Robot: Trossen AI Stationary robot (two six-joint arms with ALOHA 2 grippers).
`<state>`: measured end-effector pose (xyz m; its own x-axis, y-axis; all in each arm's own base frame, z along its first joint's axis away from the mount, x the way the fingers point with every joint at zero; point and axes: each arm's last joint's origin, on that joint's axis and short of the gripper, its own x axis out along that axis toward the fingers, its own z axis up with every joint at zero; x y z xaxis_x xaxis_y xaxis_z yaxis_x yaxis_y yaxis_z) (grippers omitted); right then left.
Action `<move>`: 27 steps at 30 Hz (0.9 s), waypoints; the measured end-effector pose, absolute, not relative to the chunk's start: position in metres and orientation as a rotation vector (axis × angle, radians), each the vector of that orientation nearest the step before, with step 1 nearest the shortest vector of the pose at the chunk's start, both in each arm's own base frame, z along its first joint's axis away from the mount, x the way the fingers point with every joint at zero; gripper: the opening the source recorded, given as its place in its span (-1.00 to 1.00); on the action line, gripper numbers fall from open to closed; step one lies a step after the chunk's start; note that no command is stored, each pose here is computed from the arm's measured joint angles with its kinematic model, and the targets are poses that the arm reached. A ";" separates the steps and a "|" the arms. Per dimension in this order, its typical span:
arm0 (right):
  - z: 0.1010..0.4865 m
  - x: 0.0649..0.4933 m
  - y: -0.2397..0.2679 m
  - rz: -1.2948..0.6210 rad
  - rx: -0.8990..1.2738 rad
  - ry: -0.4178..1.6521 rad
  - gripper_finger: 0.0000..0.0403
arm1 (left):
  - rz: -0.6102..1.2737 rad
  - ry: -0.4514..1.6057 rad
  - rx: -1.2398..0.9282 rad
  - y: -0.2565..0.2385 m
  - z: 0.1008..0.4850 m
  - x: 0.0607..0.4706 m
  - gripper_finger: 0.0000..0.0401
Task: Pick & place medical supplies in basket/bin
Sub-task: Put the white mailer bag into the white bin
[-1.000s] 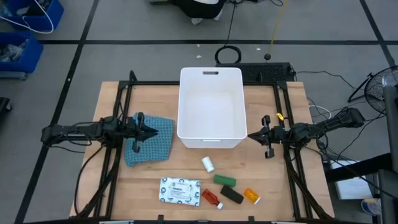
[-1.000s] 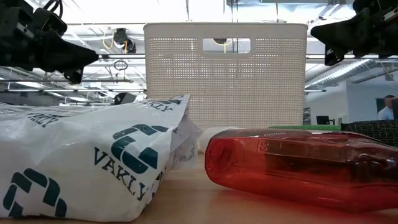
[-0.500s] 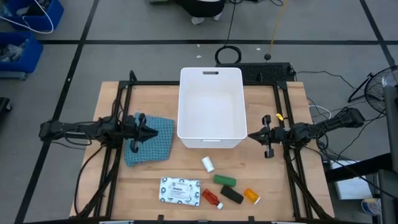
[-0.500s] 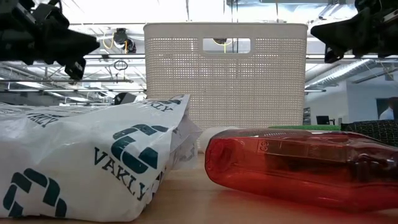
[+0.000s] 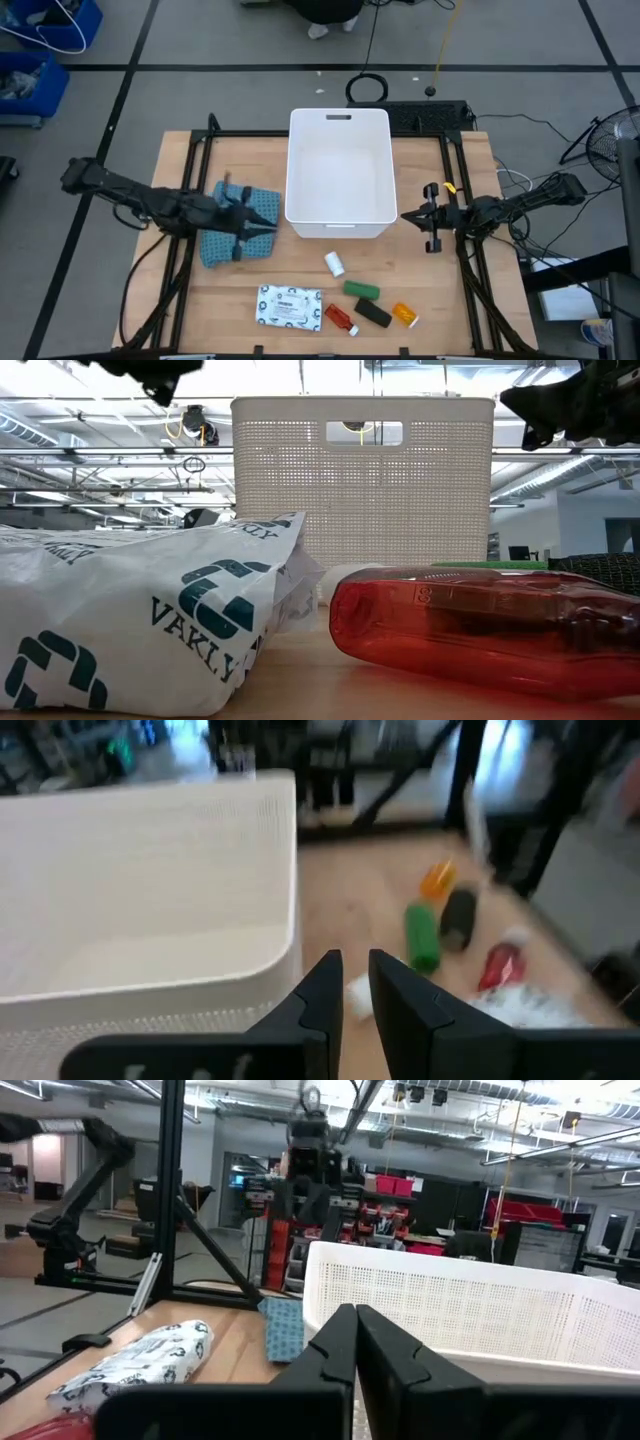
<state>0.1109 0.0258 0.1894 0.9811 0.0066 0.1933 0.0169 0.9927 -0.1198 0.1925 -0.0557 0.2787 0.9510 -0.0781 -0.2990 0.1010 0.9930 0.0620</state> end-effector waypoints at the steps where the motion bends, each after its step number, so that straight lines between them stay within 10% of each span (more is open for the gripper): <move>1: 0.189 0.111 0.026 -0.007 -0.131 -0.195 -1.00 | -0.093 0.322 0.100 -0.060 0.282 0.199 -0.72; 14: 0.187 0.111 0.026 -0.008 -0.201 -0.167 -1.00 | -0.209 0.414 0.425 -0.147 0.280 0.265 -0.66; 27: 0.185 0.112 0.026 -0.003 -0.175 -0.152 -1.00 | -0.258 0.537 0.528 -0.217 0.277 0.329 0.22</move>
